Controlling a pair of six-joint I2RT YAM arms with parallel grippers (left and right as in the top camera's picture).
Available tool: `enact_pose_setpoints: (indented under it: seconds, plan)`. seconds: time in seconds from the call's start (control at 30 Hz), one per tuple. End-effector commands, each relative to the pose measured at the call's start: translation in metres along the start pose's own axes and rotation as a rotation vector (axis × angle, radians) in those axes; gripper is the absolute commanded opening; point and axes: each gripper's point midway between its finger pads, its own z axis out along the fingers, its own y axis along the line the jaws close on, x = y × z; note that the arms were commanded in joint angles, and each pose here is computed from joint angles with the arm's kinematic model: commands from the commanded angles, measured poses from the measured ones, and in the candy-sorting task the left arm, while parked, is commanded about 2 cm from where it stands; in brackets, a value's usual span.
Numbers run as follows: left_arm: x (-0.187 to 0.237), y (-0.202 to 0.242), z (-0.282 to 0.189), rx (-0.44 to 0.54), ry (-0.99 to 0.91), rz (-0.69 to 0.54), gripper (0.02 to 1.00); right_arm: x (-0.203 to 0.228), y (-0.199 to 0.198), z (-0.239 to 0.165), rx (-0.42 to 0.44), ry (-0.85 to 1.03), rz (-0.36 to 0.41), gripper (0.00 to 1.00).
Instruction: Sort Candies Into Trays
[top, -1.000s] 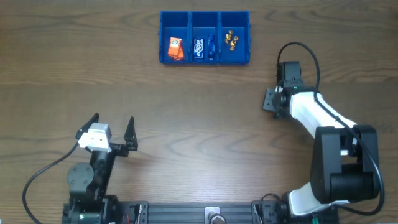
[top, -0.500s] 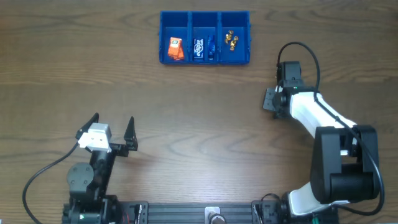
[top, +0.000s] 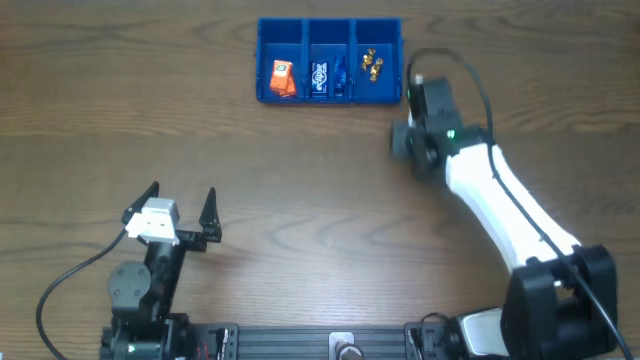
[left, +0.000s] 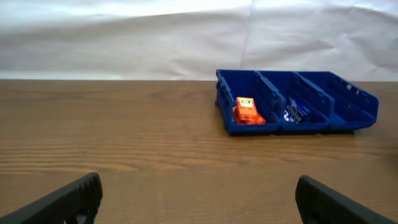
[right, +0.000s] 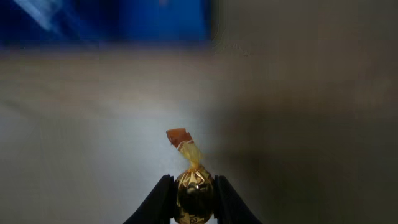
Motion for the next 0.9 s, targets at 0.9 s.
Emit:
enact_pose_setpoints:
  seconds: [0.9]
  plan:
    - [0.016, -0.001, 0.001, 0.012, 0.046, 0.008, 0.998, -0.146, 0.053, 0.06, -0.019, -0.18, -0.027, 0.336]
